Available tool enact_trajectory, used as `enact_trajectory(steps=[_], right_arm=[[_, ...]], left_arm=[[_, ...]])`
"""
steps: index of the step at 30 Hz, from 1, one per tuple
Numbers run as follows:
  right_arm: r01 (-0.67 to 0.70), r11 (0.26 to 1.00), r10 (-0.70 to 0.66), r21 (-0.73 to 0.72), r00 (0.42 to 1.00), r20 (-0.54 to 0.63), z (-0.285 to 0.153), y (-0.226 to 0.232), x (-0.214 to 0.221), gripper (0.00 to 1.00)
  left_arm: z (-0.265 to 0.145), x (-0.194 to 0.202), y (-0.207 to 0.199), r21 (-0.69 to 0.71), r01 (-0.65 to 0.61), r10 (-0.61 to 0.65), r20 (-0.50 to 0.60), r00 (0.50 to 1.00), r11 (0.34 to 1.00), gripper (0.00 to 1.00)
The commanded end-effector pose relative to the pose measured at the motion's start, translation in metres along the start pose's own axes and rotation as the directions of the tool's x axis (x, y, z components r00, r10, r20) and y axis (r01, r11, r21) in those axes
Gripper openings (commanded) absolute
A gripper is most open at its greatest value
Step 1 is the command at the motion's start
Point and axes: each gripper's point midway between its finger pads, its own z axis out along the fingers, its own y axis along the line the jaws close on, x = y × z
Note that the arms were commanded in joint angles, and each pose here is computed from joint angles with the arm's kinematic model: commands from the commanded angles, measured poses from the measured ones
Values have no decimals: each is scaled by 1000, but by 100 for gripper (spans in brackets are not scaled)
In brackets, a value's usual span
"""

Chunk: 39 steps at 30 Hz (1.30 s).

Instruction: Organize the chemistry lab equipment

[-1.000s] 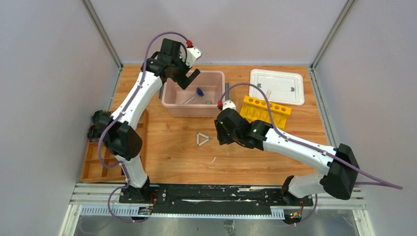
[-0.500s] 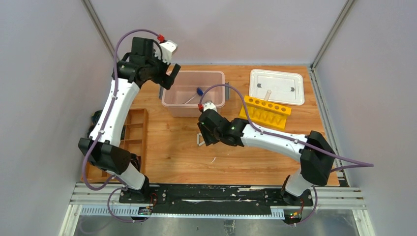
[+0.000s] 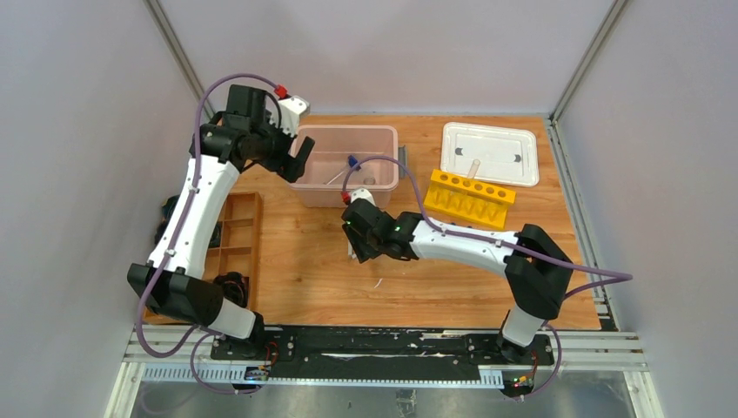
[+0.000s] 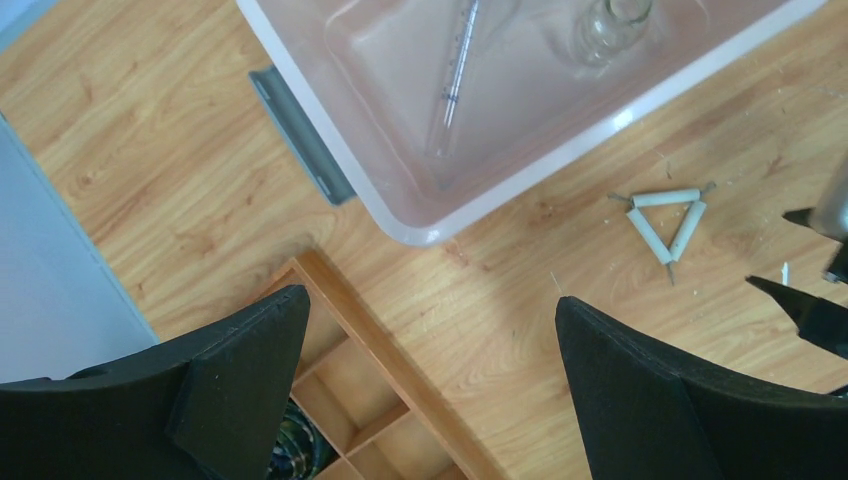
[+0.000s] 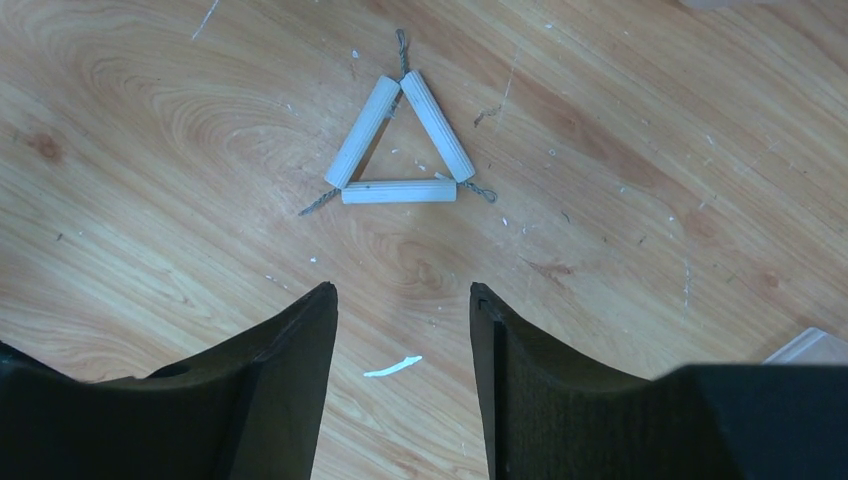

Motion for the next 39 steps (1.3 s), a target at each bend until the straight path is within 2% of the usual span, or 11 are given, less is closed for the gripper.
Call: enact_trajectory(steps=[1,7,13,20,26,39], right_arm=[[35,999,-35,14,999,32,8,6,-14,56],[51,998,-52,24,998,33,23,7,-19,56],[5,1000,-4,-6,998,58,34,-3,-30,58],[38,999,-37,-32,999,27,52,4,-22,59],[42,997,-42,-68,999,-4,70,10,-3,53],[38,995,-43,-87,997,-56,95,18,14,42]], left_arm=[[-10,10,-6,20,6,-6,-9,1000,1000,100],[-11,22,-9,31,11,-9,-42,999,999,100],[-9,37,-10,34,13,-11,-78,997,999,100],[2,66,-6,34,80,-74,-150,986,996,100],[-1,84,-6,32,101,-94,-173,980,994,100],[-7,83,-4,18,87,-83,-157,984,996,100]])
